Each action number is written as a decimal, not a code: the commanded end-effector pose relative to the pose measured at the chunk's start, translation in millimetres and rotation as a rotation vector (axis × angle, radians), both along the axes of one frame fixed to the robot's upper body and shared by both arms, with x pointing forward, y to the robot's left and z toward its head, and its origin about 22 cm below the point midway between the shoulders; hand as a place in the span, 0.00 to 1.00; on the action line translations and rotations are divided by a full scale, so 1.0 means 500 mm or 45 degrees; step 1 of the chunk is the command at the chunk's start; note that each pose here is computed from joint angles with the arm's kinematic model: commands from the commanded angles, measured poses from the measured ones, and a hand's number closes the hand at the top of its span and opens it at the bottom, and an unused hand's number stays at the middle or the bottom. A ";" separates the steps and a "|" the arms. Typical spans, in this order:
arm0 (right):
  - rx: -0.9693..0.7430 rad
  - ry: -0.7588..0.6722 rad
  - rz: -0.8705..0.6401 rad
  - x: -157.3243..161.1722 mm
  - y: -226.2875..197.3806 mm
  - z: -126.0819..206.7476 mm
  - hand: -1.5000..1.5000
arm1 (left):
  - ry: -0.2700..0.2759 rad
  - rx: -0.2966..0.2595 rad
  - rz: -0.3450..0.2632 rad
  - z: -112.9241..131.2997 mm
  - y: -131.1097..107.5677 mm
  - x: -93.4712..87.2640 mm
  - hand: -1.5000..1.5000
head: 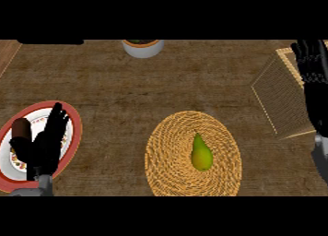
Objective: Pick the pear from the placemat and place it in the basket
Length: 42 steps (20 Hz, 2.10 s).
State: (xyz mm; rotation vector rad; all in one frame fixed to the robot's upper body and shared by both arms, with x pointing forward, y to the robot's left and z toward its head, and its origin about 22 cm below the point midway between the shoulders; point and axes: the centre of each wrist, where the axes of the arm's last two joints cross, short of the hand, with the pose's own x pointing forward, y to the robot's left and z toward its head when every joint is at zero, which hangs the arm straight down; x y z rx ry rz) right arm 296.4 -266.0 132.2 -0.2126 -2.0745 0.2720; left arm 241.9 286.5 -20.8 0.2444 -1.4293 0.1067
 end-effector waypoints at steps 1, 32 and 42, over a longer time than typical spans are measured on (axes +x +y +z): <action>0.106 0.064 0.128 0.030 0.033 -0.005 1.00 | 0.088 -0.022 -0.015 -0.024 0.001 -0.011 0.50; -1.051 0.673 0.466 0.139 0.089 0.301 0.00 | 0.547 -0.036 -0.162 -0.061 -0.015 -0.085 0.50; -1.338 0.883 0.696 0.141 0.018 0.324 0.00 | 0.550 -0.004 -0.133 -0.033 0.002 -0.050 0.50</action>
